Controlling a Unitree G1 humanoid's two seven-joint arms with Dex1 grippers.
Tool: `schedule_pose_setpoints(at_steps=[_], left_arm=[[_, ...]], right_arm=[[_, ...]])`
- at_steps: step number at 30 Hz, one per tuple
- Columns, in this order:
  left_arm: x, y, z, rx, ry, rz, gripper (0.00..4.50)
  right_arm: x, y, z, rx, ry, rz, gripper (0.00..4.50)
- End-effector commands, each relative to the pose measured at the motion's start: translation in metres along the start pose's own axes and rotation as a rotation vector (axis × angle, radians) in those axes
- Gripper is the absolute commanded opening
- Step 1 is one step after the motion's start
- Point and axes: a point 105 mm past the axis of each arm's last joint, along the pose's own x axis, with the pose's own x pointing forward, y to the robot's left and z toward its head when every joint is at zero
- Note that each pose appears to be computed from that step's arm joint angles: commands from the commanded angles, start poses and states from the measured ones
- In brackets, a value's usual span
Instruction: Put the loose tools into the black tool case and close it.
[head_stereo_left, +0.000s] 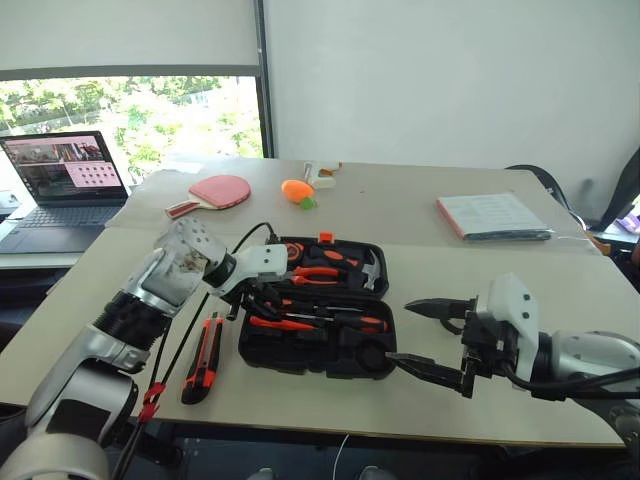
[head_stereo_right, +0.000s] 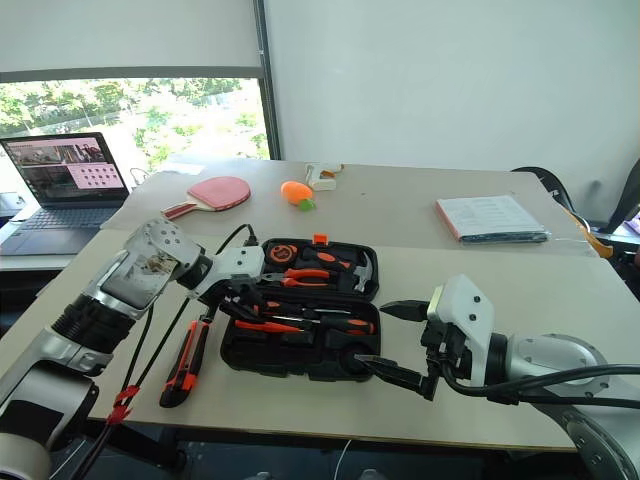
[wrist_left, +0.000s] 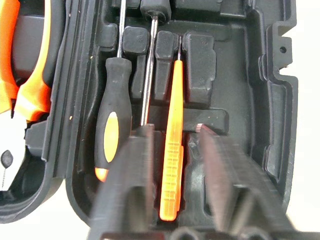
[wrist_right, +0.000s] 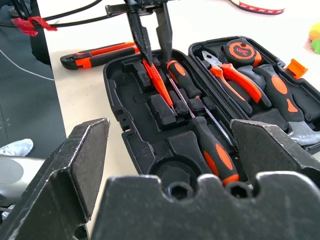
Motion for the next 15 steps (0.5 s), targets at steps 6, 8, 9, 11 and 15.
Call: schedule_pose_setpoints(at_steps=[6, 8, 9, 11, 15], left_arm=[[0.0072, 0.0072, 0.0043, 0.045, 0.022, 0.035, 0.1], [0.0087, 0.0057, 0.006, 0.045, 0.017, 0.028, 0.1], [0.0091, 0.0052, 0.0065, 0.045, 0.016, 0.027, 0.1], [0.0093, 0.0038, 0.008, 0.044, 0.011, 0.019, 0.33], [0.0087, 0.0045, 0.0088, 0.049, 0.016, 0.026, 1.64]], right_arm=[[-0.0014, 0.0033, 0.0091, -0.049, -0.029, 0.006, 4.5], [-0.0015, 0.0035, 0.0089, -0.048, -0.028, 0.006, 4.5], [-0.0015, 0.0036, 0.0089, -0.048, -0.028, 0.006, 4.5], [-0.0016, 0.0036, 0.0088, -0.047, -0.028, 0.005, 4.5], [-0.0012, 0.0044, 0.0074, -0.044, -0.028, 0.004, 4.5]])
